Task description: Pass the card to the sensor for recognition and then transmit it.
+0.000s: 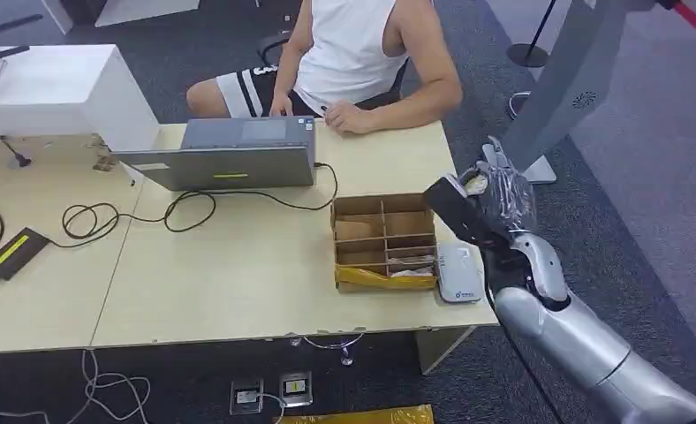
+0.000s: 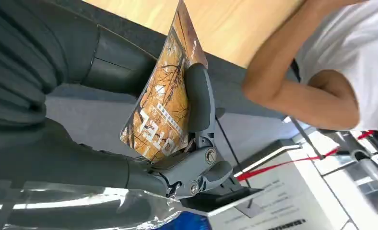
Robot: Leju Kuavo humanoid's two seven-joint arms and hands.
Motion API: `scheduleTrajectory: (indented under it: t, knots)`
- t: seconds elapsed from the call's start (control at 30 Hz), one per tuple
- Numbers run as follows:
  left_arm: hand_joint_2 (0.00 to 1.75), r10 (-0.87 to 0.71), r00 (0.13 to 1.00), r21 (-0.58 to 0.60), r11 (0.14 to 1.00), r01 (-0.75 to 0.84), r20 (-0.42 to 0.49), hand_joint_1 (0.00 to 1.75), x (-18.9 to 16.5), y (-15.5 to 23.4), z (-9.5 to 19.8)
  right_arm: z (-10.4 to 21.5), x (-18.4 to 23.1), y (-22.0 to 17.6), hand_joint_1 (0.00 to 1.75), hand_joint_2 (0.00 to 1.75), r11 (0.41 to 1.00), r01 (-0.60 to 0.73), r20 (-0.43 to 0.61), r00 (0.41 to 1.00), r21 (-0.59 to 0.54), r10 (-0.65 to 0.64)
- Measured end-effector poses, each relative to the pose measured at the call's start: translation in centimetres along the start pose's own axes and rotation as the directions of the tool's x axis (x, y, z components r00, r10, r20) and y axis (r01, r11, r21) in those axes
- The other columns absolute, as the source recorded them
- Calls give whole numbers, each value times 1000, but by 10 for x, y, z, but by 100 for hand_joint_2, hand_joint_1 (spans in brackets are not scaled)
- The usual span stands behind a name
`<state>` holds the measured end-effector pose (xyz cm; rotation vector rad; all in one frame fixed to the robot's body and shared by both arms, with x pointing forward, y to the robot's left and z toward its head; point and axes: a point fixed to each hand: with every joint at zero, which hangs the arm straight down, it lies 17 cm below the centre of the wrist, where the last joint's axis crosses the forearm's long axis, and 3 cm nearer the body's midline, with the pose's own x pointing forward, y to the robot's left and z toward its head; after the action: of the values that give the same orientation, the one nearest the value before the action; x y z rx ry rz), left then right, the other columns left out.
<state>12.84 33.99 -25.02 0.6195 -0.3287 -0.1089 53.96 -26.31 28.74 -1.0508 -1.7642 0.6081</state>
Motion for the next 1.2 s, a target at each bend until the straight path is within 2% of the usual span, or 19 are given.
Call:
scheduleTrajectory:
  t: [0.2, 0.37, 0.6, 0.93, 1.2]
  knots:
    - [0, -12, 1000, -2, 1000, 12, 9, 0, 1, -1, 0, 25, -53, 6, 175, 175, 999, -23, -103, 994, 23, 26]
    - [0, -17, 1000, -5, 1000, 17, 12, 0, 1, -1, 0, 36, -78, 5, 175, 175, 999, -38, -149, 988, 29, 42]
    - [0, -19, 1000, -10, 1000, 19, 17, 0, 4, -2, 0, 42, -91, 5, 175, 175, 998, -54, -170, 984, 39, 60]
    - [0, -16, 1000, -11, 1000, 17, 24, 0, 10, -2, -1, 52, -100, 32, 175, 175, 972, -163, -144, 971, 169, 188]
    - [0, -15, 1000, -11, 1000, 15, 25, 0, 11, -1, -1, 56, -106, 43, 175, 175, 964, -178, -153, 966, 198, 210]
